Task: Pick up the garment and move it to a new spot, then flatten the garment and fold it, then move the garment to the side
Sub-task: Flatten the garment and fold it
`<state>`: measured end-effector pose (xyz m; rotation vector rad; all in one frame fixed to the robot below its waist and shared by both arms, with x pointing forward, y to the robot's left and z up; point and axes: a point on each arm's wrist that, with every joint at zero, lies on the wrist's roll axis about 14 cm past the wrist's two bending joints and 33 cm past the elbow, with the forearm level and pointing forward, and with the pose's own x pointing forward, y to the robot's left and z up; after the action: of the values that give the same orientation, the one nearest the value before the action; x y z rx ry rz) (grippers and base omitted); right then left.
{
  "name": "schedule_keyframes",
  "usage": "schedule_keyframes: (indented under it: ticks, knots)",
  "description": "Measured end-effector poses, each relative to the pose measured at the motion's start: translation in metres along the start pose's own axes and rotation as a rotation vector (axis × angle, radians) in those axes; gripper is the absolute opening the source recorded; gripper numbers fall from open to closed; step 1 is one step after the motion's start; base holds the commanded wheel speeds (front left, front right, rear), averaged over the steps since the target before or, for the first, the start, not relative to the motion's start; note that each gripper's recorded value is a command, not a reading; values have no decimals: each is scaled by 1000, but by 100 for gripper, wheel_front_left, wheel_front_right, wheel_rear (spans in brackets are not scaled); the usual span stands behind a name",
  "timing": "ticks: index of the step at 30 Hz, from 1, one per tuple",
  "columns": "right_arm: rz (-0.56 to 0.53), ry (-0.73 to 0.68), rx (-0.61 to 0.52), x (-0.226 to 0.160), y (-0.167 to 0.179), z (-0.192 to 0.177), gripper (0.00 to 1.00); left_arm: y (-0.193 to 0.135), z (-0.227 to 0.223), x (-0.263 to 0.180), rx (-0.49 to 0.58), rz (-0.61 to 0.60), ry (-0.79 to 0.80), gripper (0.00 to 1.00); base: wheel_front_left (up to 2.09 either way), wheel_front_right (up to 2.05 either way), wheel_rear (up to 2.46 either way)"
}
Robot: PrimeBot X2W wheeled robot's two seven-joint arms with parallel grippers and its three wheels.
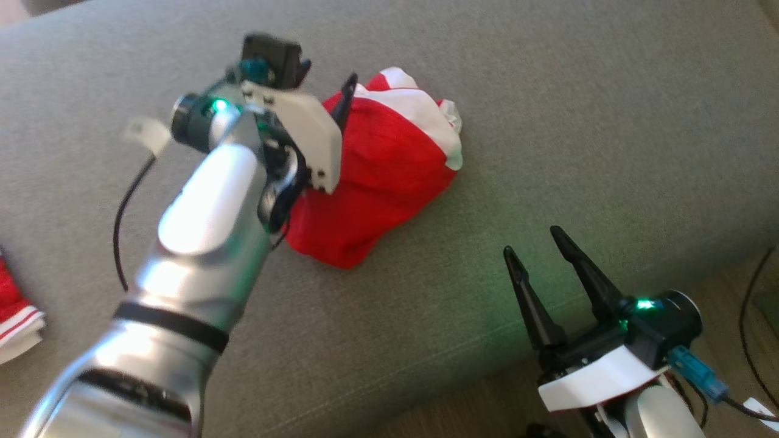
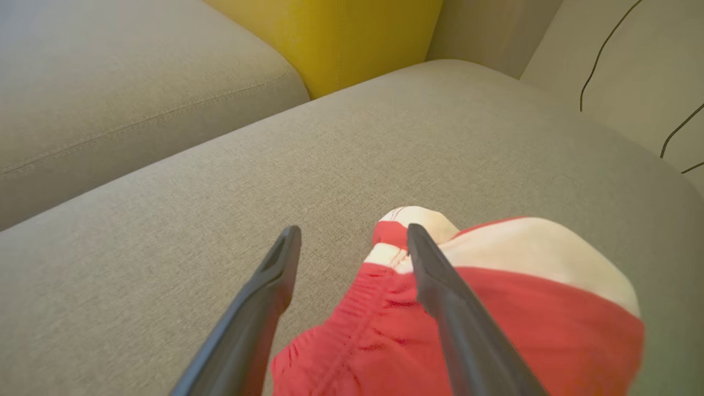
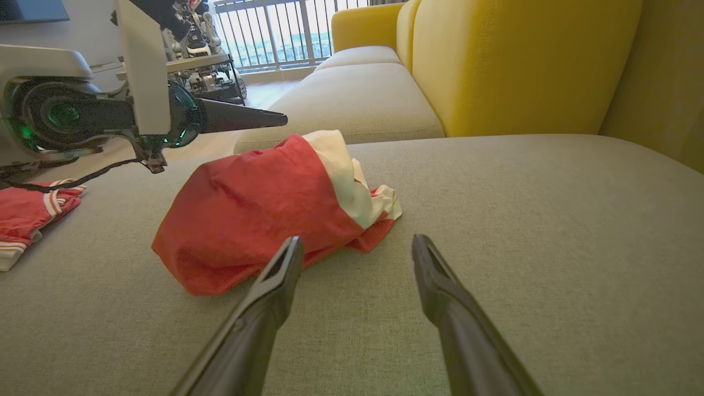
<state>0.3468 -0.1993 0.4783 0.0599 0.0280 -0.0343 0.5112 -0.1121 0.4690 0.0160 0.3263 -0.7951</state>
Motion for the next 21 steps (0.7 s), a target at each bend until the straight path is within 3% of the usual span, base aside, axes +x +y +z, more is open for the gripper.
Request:
schedule_keyframes:
  ticks: [7, 11, 21]
  knots:
    - [-29, 45, -10, -2, -8, -12, 100, -11, -31, 22, 3, -68, 187, 100, 0, 0, 0]
    - [-32, 34, -12, -2, -9, -9, 100, -20, -53, 18, 61, -100, 297, 100, 0, 0, 0]
    - [-12, 19, 3, 1, -4, -5, 100, -28, -59, 8, 225, -135, 325, 100, 0, 0, 0]
